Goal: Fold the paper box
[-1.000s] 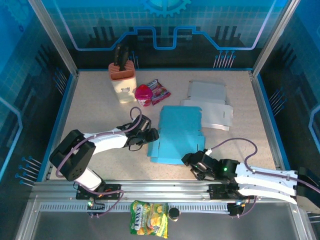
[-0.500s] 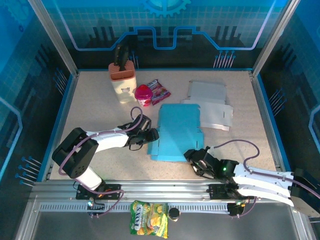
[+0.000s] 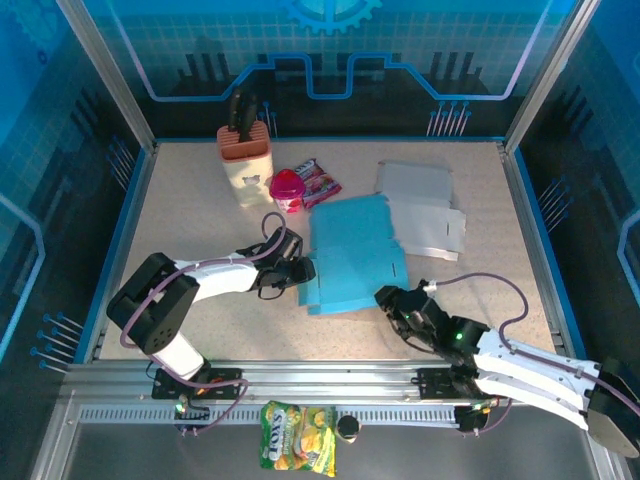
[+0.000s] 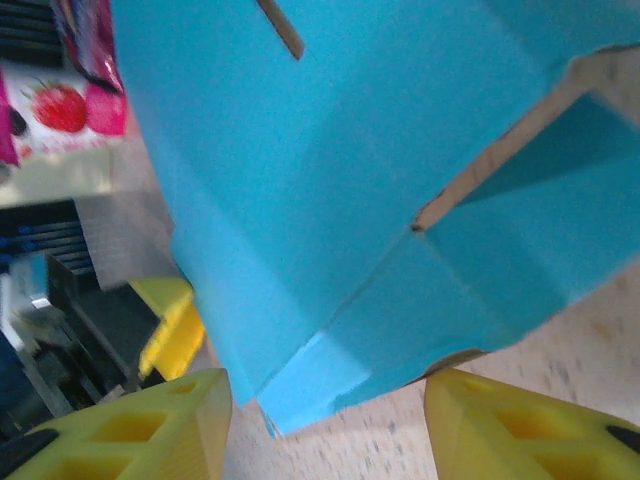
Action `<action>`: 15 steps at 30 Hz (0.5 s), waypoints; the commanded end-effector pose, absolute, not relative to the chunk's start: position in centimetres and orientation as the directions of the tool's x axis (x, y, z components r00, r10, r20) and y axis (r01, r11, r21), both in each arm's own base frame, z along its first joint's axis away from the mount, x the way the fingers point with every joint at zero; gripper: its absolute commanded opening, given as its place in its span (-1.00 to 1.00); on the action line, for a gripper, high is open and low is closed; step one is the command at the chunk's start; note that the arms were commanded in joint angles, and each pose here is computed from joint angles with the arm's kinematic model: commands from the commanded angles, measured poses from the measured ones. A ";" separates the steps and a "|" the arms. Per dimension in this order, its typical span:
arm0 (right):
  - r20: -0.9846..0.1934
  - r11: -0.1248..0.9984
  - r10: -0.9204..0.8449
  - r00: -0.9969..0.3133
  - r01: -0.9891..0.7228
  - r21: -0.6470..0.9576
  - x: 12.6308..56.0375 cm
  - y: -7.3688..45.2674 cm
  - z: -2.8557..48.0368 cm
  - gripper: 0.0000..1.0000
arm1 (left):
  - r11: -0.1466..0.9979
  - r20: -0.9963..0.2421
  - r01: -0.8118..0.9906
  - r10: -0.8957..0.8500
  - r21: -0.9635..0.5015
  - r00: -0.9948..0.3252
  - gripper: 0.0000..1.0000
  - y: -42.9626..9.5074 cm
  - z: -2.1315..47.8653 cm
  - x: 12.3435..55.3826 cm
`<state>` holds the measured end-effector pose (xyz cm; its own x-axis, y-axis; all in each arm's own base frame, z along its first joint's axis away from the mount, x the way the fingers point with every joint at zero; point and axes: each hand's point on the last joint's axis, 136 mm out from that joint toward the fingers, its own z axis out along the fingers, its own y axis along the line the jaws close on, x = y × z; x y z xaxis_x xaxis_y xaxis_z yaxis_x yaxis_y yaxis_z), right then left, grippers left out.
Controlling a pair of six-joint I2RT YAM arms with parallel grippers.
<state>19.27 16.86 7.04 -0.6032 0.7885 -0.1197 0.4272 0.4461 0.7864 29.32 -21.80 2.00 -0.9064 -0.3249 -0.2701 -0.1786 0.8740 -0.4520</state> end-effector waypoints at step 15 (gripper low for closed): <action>-0.244 0.451 0.822 -0.515 0.326 0.831 22.4 15.3 7.2 0.01 | 0.831 -0.226 -0.114 -0.276 -0.545 -0.934 -0.15 -25.0 1.6 29.7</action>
<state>21.34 16.05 6.46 -0.5667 0.7986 -0.2029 0.3600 0.4615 0.8108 29.41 -21.92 1.90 -0.9092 -0.3247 -0.2606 -0.1810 0.8719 -0.4550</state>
